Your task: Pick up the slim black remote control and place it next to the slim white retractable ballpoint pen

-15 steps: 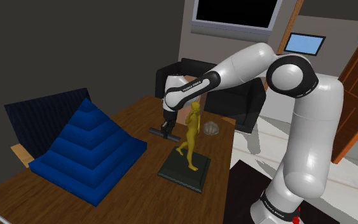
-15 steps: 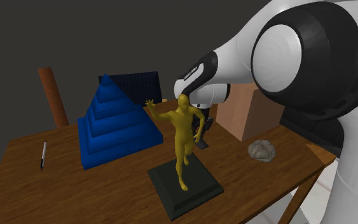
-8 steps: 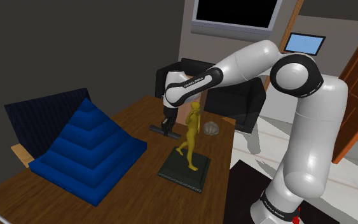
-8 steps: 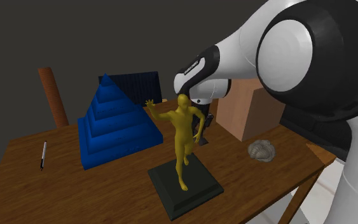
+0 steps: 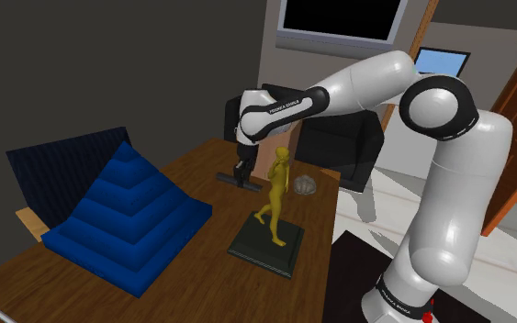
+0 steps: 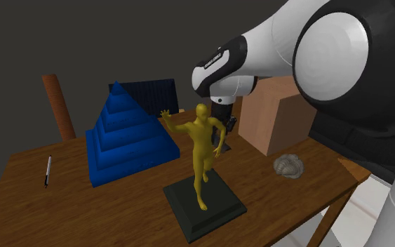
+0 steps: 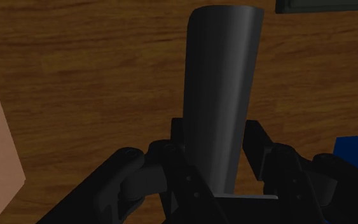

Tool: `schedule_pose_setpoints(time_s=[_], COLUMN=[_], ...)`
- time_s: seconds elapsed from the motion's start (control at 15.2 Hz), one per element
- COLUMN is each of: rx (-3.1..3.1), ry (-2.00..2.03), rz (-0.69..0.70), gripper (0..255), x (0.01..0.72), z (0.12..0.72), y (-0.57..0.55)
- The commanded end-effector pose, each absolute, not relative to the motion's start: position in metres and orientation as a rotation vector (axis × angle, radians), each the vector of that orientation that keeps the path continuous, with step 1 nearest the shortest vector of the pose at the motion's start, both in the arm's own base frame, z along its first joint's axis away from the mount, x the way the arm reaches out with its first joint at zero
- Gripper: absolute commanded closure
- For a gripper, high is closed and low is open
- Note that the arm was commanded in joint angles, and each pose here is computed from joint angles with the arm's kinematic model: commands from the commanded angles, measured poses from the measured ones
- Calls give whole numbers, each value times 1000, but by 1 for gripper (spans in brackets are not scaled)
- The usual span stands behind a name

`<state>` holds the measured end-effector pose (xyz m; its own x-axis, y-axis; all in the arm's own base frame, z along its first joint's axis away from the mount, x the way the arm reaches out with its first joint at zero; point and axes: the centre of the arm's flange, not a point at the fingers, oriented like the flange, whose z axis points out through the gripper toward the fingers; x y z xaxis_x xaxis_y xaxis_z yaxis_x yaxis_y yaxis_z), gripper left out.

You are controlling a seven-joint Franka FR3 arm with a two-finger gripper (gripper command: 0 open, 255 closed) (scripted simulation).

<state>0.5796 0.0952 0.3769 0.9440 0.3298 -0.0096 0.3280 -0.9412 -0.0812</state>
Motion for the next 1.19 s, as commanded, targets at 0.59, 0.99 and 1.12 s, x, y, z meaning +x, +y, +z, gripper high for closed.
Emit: schedule_pose_setpoints(time_s=[0.59, 0.99, 1.12], rx=[-3020, -3020, -3020], ry=[-512, -512, -512], rz=[36, 36, 36], gripper=[255, 255, 255], x=[549, 518, 508], z=[403, 403, 404], y=[169, 242, 266])
